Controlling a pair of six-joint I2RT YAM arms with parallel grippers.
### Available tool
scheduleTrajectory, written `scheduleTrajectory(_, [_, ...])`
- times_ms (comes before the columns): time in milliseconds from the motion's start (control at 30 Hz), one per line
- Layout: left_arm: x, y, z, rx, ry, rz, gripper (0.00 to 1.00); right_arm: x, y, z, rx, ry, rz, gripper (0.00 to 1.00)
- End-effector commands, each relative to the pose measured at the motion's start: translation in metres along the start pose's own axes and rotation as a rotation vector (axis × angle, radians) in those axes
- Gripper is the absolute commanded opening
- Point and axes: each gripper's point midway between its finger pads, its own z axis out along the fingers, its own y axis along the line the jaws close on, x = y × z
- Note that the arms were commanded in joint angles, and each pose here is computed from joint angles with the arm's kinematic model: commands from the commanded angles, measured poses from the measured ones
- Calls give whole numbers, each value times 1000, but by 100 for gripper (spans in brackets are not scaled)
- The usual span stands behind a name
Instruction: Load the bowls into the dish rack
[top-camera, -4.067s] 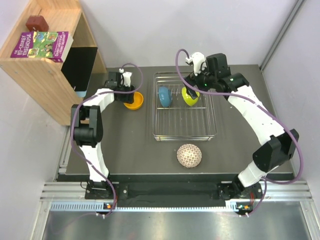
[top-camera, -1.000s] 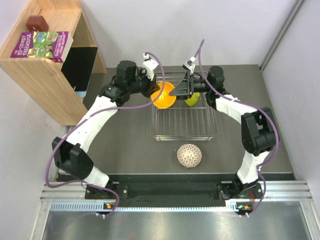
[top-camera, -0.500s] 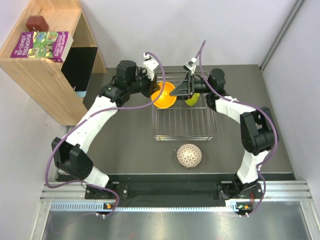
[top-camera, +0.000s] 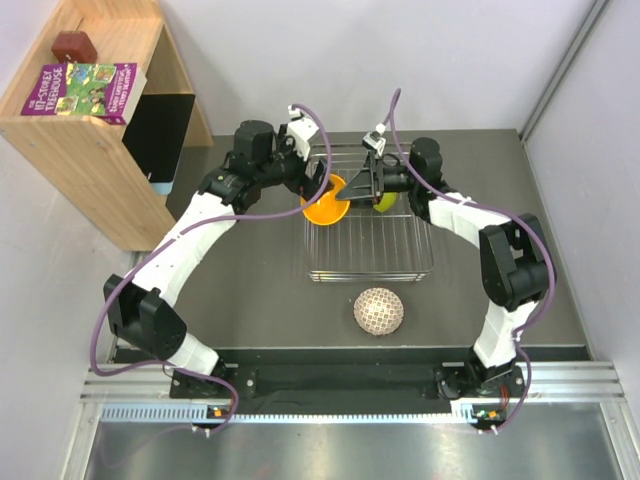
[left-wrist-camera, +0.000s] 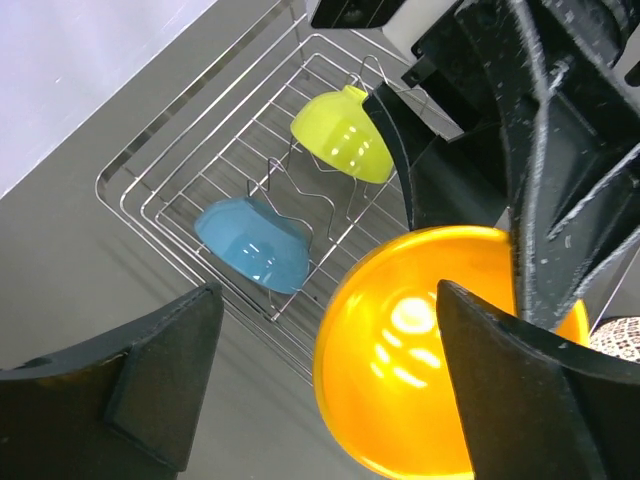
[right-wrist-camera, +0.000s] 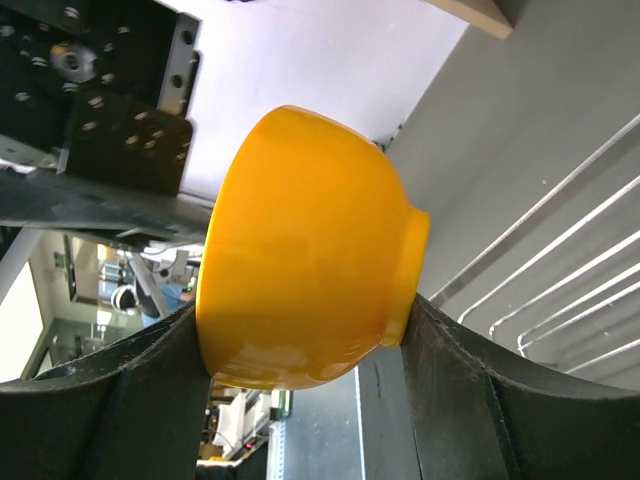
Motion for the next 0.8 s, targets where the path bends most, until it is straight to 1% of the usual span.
scheduleTrajectory(0, [-28,4,-6,-27,-86,16,99,-13,16,3,16,-25,-122,0])
scheduleTrajectory(233, [-30,14,-19,-53,-102,-27,99,-24,2,-5,93,-79,-129,0])
scheduleTrajectory(333, [-32,28,-31,-76,-122,-69,99,-32,-6,-12,134,-116,-128,0])
scheduleTrajectory(367, [-33,28,-34,-60,-133,-107,99,-33,-7,-14,144,-122,-127,0])
scheduleTrajectory(433, [-36,48,-47,-87,-160,-149,99,-38,-13,-19,174,-143,-131,0])
scheduleTrajectory(467, [-35,57,-54,-89,-172,-195,99,-39,-19,-21,201,-148,-128,0])
scheduleTrajectory(567, [-34,76,-67,-130,-188,-223,99,-40,-24,-24,241,-150,-141,0])
scheduleTrajectory(633, [-30,81,-71,-148,-182,-227,99,-46,-26,-26,284,-169,-157,0])
scheduleTrajectory(667, [-26,84,-73,-163,-175,-225,99,-53,-31,-31,338,-192,-208,0])
scheduleTrajectory(733, [-19,86,-75,-183,-159,-226,99,-52,-36,-35,405,-195,-199,0])
scheduleTrajectory(767, [-16,86,-76,-190,-154,-224,99,-57,-39,-41,454,-210,-235,0])
